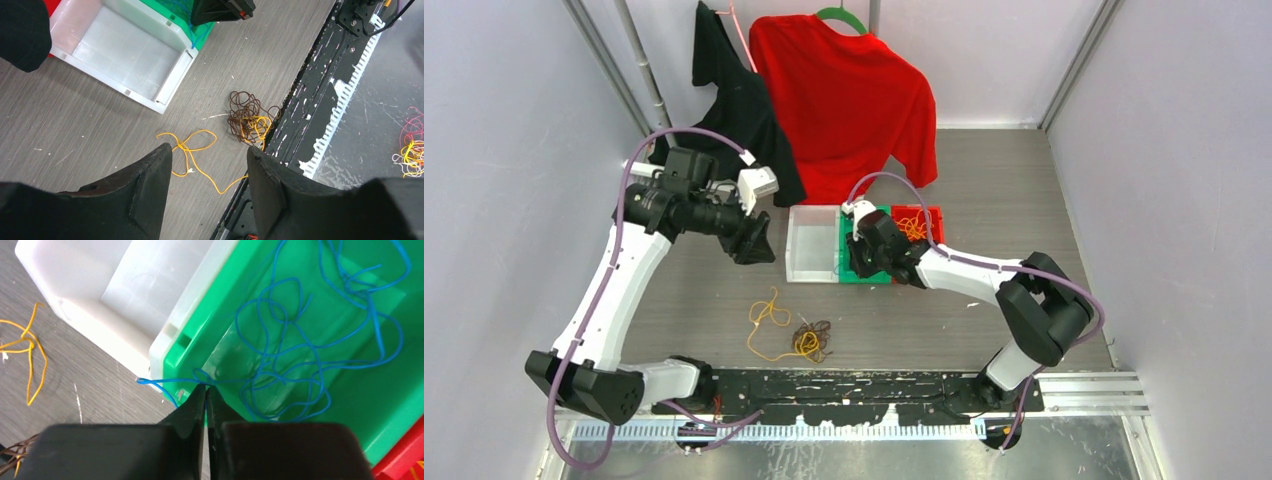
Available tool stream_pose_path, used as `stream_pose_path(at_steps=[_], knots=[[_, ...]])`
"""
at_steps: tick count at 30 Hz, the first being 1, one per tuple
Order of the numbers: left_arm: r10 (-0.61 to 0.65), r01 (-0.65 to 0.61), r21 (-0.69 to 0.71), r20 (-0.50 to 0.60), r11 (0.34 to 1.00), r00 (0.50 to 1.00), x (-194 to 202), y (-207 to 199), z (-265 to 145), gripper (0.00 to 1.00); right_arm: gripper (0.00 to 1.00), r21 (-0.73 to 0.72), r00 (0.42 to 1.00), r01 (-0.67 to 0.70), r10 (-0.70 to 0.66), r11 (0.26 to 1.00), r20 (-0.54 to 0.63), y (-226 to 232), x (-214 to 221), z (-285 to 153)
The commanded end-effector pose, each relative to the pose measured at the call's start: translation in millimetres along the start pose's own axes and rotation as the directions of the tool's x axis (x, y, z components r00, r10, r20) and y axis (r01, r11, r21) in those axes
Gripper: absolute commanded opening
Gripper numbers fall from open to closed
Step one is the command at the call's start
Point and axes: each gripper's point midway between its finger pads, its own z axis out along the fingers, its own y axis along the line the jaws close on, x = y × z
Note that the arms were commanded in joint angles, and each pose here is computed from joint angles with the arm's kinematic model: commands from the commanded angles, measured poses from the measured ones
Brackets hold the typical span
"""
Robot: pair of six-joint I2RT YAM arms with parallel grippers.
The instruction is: Untangle the cables
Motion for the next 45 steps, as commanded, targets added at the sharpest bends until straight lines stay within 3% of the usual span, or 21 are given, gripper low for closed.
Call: stream_pose_path(at_steps=[1,7,14,21,25,33,38,43,45], knots=[[0.048,-0.048,0.002,0.066,0.999,0.997,-12,-9,-15,0.57,0.05,0.068,0.996,-0.017,0.011,0.998,0.090,-11,-37,-1],[0.056,-0.056,-0.007,0.078,0.998,0.995,-12,-9,-19,0.57,0.01,0.171,0.994,-0.009,-0.011,0.985,0.113,-30,-49,5],[0.053,-0.051,-0.020,0.069,0.998,0.996,-8,-6,-21,0.56,0.01,0.375,0.997,0.052,-0.070,0.926,0.035,-68,-47,24],[0.065,-0.061,-0.044,0.078,0.997,0.995,-8,-2,-25,0.56,0.05,0.428,0.991,0.099,-0.128,0.898,0.039,-71,-55,28],[0.064,-0.060,-0.050,0.087,0.997,0.994,-10,0,-27,0.59,0.13,0.409,0.986,0.079,-0.130,0.909,0.100,-64,-75,11],[0.079,-0.072,-0.075,0.097,0.995,0.992,-12,2,-35,0.74,0.40,0.283,0.958,-0.028,-0.055,0.959,0.281,-35,-119,-47],[0.084,-0.072,-0.139,0.086,0.988,0.993,-11,10,-43,0.84,0.49,0.246,0.946,-0.064,-0.020,0.967,0.325,-26,-126,-72],[0.038,-0.021,-0.217,0.075,0.976,0.996,-7,28,-46,0.94,0.61,0.148,0.947,0.075,-0.117,0.986,0.300,32,-101,-81],[0.006,0.014,-0.241,0.080,0.970,0.997,-2,36,-46,0.95,0.65,0.030,0.952,0.141,-0.144,0.990,0.269,75,-75,-80]])
